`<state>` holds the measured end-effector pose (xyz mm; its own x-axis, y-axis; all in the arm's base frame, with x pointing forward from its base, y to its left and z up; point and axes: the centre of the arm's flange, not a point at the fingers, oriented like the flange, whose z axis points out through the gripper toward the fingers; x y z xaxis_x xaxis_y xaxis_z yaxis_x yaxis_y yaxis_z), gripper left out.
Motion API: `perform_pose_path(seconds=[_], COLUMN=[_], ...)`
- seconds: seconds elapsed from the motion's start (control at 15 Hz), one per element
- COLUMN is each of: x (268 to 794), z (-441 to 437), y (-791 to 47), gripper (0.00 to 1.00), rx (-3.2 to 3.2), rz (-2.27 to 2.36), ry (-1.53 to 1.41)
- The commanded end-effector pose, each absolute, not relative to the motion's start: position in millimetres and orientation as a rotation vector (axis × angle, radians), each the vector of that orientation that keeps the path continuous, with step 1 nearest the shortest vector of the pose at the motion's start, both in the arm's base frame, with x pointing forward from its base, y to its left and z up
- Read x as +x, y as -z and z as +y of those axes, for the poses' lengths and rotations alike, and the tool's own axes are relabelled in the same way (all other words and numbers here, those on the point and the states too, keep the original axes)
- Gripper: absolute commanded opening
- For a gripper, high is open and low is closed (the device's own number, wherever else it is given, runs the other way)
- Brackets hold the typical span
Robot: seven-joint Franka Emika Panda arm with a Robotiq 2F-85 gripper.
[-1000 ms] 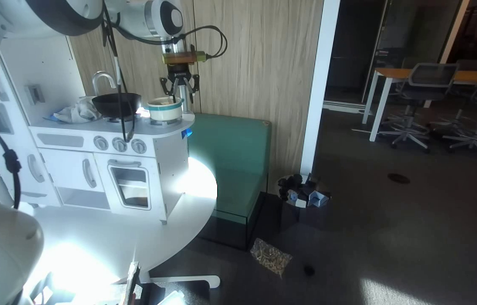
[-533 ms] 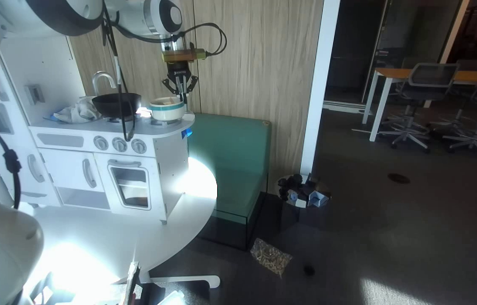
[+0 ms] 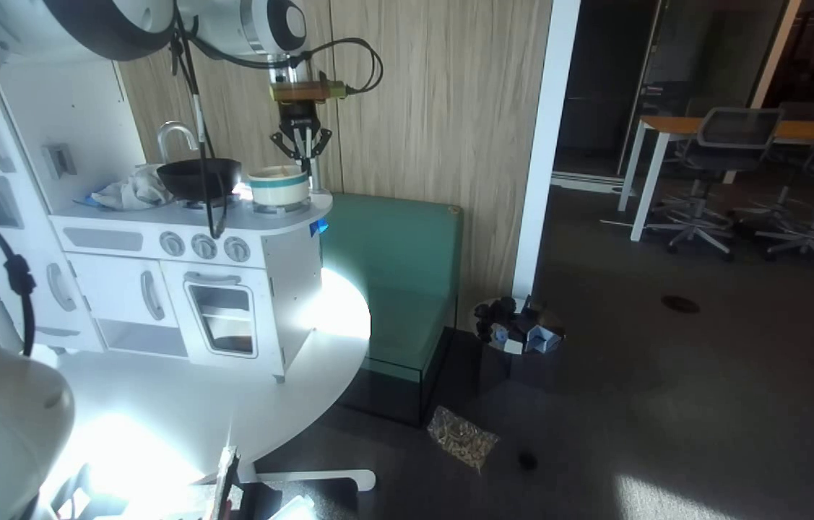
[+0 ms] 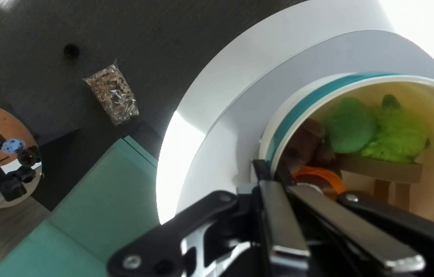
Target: Pour the contents from the white bowl to the black bowl
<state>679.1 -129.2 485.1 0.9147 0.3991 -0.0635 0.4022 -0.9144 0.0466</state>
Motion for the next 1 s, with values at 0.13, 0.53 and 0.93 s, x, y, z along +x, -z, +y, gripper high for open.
perform_pose_path(seconds=[0.13, 0.53, 0.93], x=[670.6, 662.0, 657.2], z=[-109.4, -67.6, -21.6], y=[-514.3, -543.4, -583.9], gripper=[0.03, 0.03, 0.03], rx=[3.021, 2.910, 2.714], rz=[0.589, 0.563, 0.585], ry=[0.077, 0.110, 0.183])
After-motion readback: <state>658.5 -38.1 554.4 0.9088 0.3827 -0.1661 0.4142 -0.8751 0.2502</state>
